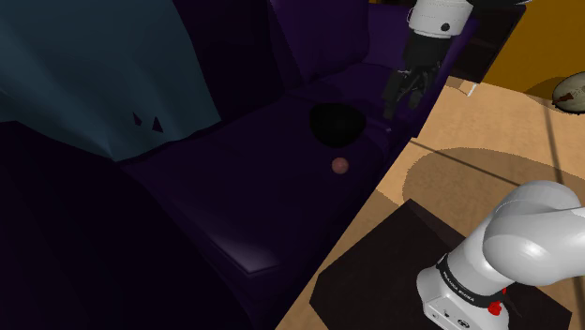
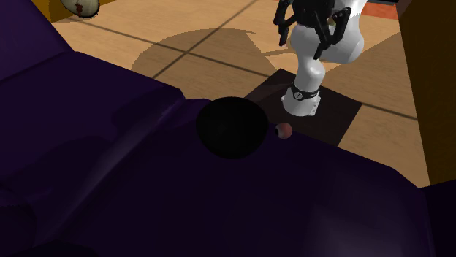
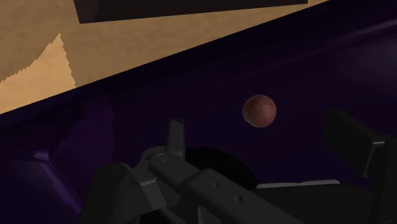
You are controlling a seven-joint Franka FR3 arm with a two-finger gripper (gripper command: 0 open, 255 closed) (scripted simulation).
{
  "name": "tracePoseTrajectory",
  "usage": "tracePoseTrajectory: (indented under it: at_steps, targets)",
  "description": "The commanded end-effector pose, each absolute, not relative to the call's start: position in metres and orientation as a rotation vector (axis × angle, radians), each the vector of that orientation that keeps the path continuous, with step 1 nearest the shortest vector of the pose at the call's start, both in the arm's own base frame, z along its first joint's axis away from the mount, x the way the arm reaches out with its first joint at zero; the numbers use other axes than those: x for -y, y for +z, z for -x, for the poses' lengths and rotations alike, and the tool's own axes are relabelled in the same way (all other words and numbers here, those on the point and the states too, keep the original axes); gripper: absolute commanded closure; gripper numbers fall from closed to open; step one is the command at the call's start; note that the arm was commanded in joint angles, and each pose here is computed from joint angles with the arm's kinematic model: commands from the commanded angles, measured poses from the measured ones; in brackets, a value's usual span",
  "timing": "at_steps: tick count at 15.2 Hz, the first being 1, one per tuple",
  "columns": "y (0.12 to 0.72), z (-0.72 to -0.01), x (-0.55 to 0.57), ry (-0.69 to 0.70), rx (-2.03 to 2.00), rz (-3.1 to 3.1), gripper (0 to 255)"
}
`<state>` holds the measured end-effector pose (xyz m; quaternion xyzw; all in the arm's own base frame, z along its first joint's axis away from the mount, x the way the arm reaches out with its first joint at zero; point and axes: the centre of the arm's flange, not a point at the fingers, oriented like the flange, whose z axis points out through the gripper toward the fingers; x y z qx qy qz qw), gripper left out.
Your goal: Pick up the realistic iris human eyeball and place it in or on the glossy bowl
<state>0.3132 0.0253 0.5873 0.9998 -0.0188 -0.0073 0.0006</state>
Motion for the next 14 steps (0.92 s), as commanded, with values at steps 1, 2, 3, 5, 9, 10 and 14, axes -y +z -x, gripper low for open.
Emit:
tracePoseTrajectory:
  at_steps: [1,2,3,5,9,10,14]
  targets:
    - [0.587,-0.313,-0.025,-0.023,0.059,-3.14,0]
    - [0.576,-0.317,-0.029,-0.012,0.044,-3.14,0]
    - [0.564,-0.321,-0.033,-0.001,0.028,-3.14,0]
    - [0.541,-0.33,-0.04,0.021,-0.002,-3.14,0]
    - [0.496,-0.347,-0.056,0.066,-0.064,-3.139,0]
    - [0.484,-0.351,-0.06,0.077,-0.079,-3.139,0]
    - [0.439,-0.369,-0.077,0.121,-0.141,-3.135,0]
